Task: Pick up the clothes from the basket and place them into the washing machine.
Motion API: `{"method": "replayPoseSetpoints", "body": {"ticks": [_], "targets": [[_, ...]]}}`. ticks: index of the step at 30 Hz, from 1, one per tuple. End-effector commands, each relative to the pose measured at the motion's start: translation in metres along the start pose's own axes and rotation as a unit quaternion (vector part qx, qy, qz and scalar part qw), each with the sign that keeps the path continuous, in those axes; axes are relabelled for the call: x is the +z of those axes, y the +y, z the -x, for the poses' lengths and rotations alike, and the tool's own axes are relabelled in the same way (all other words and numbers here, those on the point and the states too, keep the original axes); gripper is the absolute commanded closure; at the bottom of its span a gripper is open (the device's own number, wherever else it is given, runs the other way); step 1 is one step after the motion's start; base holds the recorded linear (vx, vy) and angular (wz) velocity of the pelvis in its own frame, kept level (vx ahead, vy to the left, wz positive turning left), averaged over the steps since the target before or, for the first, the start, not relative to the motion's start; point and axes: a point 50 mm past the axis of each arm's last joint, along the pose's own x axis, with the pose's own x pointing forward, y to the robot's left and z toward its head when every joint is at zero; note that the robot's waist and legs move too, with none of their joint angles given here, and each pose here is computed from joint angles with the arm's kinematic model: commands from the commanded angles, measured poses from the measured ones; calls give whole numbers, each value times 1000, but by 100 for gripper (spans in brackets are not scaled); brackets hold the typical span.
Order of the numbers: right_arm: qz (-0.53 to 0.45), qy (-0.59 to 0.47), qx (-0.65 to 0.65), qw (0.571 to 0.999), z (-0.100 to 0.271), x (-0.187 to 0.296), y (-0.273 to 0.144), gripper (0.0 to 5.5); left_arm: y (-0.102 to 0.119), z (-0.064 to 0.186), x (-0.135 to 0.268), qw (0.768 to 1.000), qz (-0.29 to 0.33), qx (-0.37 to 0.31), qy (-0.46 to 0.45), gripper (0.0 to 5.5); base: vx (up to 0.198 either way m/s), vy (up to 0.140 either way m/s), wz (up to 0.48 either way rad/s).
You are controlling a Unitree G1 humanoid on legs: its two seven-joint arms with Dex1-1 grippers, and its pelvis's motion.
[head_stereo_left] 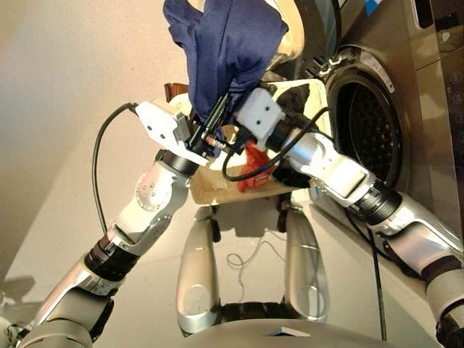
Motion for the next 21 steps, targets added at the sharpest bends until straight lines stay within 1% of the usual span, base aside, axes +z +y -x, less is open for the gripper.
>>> {"method": "replayPoseSetpoints", "body": {"ticks": [1,3,6,13,14,15,16,20,21], "targets": [[13,-61,23,998,-21,30,3,0,-32,-15,37,990,23,-90,-108,550,0,0,0],[-14,-53,33,998,-26,26,11,0,-34,-19,41,988,20,-100,-119,550,0,0,0],[9,-33,59,998,-29,19,20,0,-36,-21,45,986,12,-108,-127,550,0,0,0],[2,-24,64,998,-30,15,26,0,-35,-22,46,986,-1,-99,-134,550,0,0,0],[3,-24,59,998,-30,14,24,138,-34,-22,46,987,-2,-94,-134,550,0,0,0],[4,-24,57,998,-29,14,23,401,-34,-22,45,987,-3,-93,-133,550,0,0,0],[4,-28,53,998,-28,15,23,550,-34,-24,45,987,-6,-90,-133,550,0,0,0],[-3,-40,35,999,-22,17,15,550,-34,-28,45,987,-14,-85,-138,550,0,0,0],[-11,-43,10,999,-17,15,8,550,-35,-33,45,986,-20,-86,-142,550,0,0,0]]}}
